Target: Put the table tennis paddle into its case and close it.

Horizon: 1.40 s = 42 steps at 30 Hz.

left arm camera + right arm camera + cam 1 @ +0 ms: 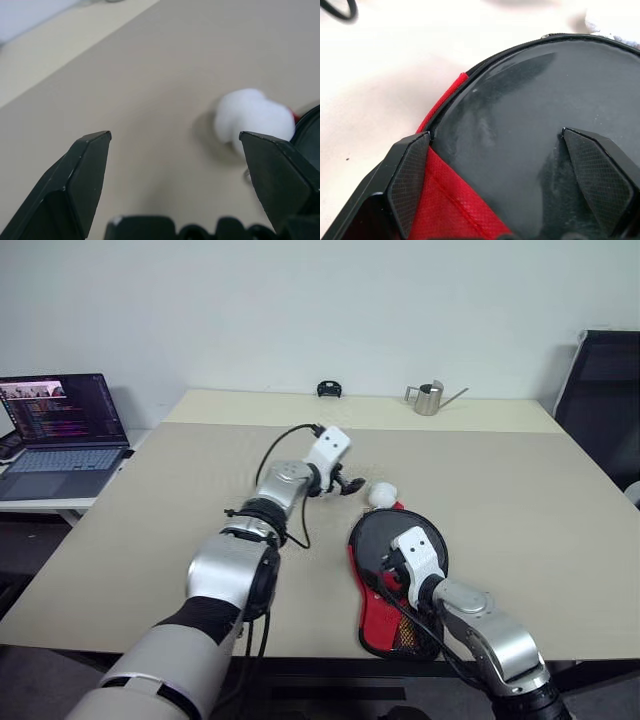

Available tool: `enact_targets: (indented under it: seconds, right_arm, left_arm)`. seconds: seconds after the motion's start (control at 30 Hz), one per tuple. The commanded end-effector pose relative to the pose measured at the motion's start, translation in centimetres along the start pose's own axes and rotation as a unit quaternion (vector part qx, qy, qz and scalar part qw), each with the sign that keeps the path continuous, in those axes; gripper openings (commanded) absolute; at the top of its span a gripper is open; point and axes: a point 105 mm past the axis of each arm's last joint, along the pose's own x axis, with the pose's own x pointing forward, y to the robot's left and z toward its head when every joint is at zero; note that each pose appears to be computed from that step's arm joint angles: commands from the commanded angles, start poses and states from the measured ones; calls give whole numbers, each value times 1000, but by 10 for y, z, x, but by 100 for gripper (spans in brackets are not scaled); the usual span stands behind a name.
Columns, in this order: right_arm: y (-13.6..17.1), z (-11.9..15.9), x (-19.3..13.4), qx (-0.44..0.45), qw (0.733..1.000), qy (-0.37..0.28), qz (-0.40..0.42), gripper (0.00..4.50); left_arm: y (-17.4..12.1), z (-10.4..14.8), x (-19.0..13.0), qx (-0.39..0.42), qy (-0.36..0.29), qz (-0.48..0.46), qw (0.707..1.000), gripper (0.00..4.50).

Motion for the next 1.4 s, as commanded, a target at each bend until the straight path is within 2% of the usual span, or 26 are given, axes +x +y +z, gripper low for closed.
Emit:
enact_targets:
  seconds: [0.03, 0.2, 0.3, 0.5, 0.7, 0.87, 1.2, 1.3, 1.4]
  right_arm:
    - [-28, -54, -14, 33, 994, 104, -27, 450]
    - [-39, -50, -30, 18, 994, 107, 6, 450]
    - [-40, -37, -38, -1, 994, 97, 42, 450]
    - [-48, 4, -54, -43, 995, 48, 82, 450]
    - [-53, 39, -81, -16, 994, 2, 107, 450]
    - [-85, 59, -114, -8, 998, -14, 66, 450]
    - [-94, 65, -127, -26, 998, -8, 57, 450]
    - [-97, 67, -125, -29, 998, -15, 47, 450]
    - [-104, 73, -122, -31, 999, -29, 27, 450]
  left_arm:
    - [28, -7, -30, 3, -26, 16, 1000, 449]
    - [32, -16, -49, -10, -61, -11, 998, 449]
    - [19, -13, -53, -6, -99, -50, 994, 449]
    - [-38, -8, -48, 25, -140, -154, 978, 449]
    - [-85, -3, -48, 51, -138, -231, 962, 449]
    - [-107, 10, -44, 67, -150, -266, 950, 449]
    - [-152, 28, -23, 62, -161, -317, 933, 449]
    - [-161, 24, -11, 60, -143, -320, 935, 449]
    - [-169, 10, 1, 53, -116, -315, 940, 449]
